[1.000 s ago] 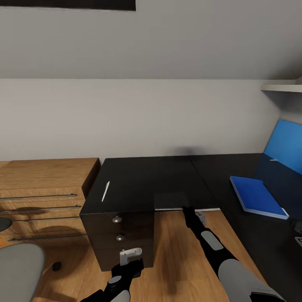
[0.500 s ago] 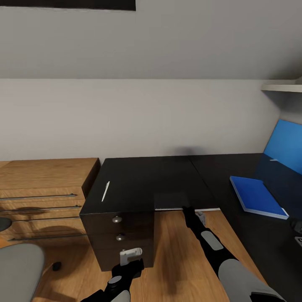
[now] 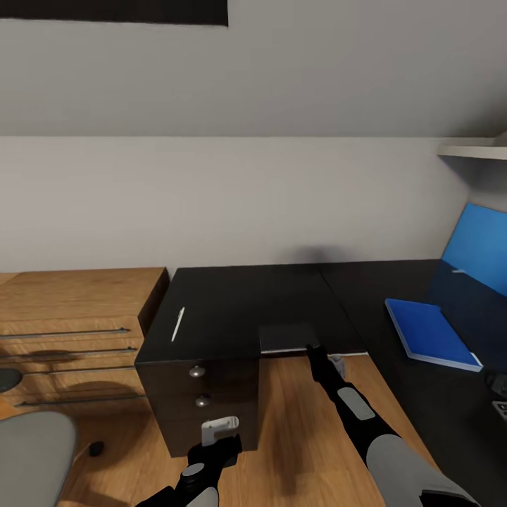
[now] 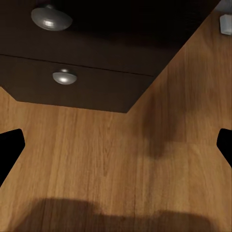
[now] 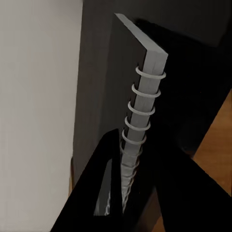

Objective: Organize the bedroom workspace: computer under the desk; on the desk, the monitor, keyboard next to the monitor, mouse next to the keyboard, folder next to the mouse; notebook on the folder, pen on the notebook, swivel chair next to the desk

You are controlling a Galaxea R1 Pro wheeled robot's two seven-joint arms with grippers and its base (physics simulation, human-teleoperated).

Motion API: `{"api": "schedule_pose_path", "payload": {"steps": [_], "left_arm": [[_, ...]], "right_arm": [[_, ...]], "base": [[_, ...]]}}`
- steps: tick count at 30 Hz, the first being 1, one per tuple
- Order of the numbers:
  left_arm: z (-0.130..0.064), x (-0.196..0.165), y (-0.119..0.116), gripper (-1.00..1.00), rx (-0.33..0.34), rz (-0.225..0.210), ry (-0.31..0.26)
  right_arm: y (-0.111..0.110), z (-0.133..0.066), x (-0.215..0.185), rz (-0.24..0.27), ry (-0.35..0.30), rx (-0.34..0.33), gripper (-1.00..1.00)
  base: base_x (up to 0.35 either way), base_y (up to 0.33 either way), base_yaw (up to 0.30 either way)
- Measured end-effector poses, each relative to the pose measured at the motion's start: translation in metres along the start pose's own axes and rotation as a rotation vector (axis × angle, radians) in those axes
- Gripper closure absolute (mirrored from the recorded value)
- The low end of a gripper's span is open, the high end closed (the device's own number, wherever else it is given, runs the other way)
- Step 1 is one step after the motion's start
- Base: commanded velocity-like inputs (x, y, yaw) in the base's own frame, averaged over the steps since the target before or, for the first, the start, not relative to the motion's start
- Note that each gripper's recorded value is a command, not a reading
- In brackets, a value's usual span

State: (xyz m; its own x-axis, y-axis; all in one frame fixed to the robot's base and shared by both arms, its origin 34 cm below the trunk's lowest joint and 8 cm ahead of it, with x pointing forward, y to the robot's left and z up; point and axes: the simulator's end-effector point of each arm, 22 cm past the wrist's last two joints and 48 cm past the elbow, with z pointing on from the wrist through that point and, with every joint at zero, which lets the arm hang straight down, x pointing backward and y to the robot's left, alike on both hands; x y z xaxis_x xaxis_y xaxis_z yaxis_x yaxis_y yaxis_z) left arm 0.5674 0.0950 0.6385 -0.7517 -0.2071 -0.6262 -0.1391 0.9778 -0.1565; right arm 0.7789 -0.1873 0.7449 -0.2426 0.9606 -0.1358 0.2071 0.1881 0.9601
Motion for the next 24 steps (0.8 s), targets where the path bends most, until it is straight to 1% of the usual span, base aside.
{"api": "schedule_pose_path", "payload": {"steps": [12, 24], "left_arm": [[-0.015, -0.014, -0.003, -1.00, 0.000, 0.002, 0.000], [-0.030, -0.026, -0.008, -1.00, 0.002, 0.002, 0.001]], "right_arm": [[0.018, -0.004, -0.002, 0.001, 0.001, 0.004, 1.00], [0.043, -0.008, -0.008, -0.004, -0.002, -0.010, 1.00]], "base": [[0.000, 0.000, 0.000], [0.000, 0.000, 0.000]]}}
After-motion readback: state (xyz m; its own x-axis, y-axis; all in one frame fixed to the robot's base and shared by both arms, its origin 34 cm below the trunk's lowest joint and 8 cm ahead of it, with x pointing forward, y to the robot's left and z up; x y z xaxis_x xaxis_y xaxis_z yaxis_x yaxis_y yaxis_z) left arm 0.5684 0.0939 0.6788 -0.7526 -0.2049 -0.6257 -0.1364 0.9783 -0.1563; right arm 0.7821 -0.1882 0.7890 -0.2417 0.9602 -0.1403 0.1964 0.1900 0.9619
